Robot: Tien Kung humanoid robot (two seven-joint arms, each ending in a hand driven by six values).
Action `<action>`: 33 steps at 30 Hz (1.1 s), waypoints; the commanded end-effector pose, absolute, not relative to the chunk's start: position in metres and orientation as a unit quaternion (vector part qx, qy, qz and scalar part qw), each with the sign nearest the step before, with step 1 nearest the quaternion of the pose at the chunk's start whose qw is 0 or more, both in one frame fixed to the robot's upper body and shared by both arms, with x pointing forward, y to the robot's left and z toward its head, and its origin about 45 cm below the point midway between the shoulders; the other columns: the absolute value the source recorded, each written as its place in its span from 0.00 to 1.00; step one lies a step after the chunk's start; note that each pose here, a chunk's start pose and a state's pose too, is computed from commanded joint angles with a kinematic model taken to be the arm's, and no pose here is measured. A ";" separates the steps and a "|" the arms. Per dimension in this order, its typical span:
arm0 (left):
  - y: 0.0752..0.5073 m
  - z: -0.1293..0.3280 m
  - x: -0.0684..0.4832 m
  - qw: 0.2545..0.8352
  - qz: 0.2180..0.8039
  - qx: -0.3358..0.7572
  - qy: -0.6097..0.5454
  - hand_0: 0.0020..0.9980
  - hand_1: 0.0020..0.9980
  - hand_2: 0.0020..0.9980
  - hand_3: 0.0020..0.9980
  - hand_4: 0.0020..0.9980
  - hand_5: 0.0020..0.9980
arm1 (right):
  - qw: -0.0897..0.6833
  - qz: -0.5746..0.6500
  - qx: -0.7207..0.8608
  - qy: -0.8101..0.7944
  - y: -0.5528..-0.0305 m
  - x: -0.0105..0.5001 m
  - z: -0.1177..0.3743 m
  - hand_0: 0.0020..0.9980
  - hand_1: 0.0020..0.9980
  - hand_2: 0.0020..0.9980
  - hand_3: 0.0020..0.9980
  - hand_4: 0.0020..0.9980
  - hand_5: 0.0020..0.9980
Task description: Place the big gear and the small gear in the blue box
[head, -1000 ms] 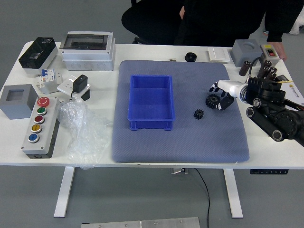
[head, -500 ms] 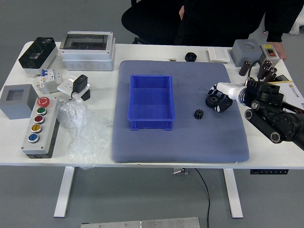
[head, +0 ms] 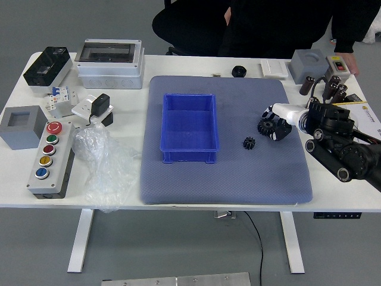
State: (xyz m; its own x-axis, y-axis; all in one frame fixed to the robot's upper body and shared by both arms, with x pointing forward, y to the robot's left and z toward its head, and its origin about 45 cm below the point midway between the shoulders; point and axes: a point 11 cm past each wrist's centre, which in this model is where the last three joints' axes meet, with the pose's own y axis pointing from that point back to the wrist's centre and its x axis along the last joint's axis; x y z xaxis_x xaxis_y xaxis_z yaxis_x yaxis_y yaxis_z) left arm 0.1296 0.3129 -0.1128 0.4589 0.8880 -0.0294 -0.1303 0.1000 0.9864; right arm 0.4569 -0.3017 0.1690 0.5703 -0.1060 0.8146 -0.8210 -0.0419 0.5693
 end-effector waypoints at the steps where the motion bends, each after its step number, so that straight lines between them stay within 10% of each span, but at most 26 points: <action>1: 0.313 -0.113 0.130 0.656 0.388 0.547 0.346 0.86 0.83 0.83 0.78 0.59 0.37 | 0.596 0.300 0.656 -0.353 -0.302 0.457 0.169 0.59 0.60 0.75 0.78 0.66 0.00; 24: 0.311 -0.113 0.131 0.658 0.386 0.547 0.344 0.86 0.83 0.83 0.78 0.59 0.37 | 0.595 0.297 0.651 -0.366 -0.297 0.461 0.163 0.57 0.58 0.73 0.76 0.64 0.00; 33: 0.310 -0.113 0.131 0.658 0.386 0.547 0.345 0.86 0.83 0.83 0.78 0.59 0.37 | 0.593 0.311 0.636 -0.383 -0.299 0.462 0.164 0.38 0.39 0.53 0.60 0.60 0.00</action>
